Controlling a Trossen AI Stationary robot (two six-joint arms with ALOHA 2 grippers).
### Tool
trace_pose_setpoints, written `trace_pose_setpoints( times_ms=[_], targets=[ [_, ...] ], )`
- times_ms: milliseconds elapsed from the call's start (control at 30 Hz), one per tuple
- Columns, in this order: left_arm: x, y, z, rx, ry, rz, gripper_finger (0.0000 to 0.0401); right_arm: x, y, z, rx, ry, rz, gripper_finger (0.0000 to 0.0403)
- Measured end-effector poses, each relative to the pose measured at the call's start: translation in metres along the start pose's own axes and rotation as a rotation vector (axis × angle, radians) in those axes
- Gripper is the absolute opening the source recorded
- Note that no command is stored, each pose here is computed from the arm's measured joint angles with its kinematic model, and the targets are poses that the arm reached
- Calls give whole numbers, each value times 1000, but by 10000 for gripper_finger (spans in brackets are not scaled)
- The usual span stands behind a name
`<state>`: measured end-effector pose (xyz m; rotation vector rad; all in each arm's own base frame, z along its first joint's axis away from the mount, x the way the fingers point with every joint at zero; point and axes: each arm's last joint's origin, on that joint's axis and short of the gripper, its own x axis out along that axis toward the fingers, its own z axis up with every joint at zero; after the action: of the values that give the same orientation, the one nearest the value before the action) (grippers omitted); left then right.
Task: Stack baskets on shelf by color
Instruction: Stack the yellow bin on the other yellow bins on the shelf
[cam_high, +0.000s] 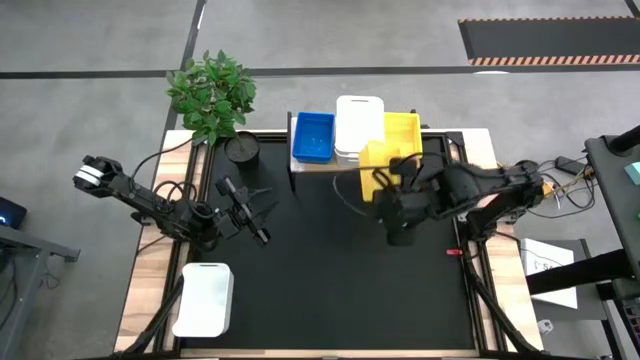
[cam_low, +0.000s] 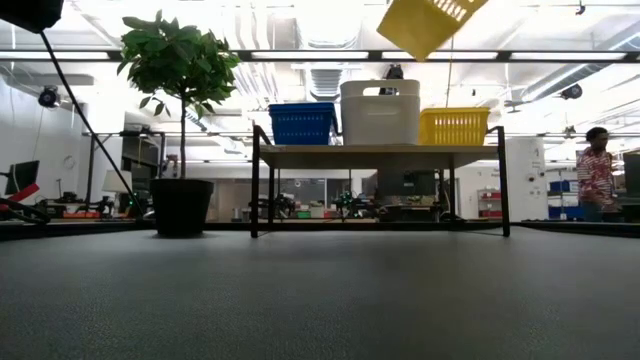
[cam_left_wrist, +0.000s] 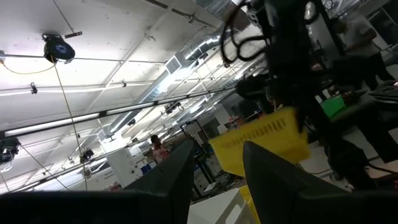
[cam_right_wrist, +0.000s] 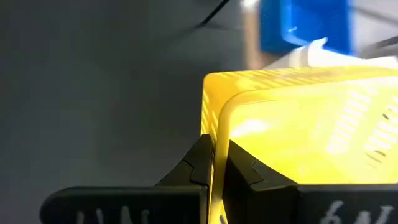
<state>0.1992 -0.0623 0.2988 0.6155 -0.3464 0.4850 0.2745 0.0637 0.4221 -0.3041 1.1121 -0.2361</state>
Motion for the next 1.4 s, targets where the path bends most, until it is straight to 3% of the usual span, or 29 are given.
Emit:
trace_pose_setpoints(
  times_ms=[167,433,867,1067,1400],
  targets=[
    [0,0,0,0,0,0,122,-8,-30,-4,12,-29,-93,11],
    [0,0,0,1,0,0,122,0,-87,-17,55,38,-178,11],
    [0,0,0,2,1,1,122,27,-171,-51,168,148,-53,9],
    [0,0,0,2,1,1,122,38,-186,-64,184,161,45,9],
    [0,0,0,9,1,1,122,67,-180,-74,143,251,140,9]
  ],
)
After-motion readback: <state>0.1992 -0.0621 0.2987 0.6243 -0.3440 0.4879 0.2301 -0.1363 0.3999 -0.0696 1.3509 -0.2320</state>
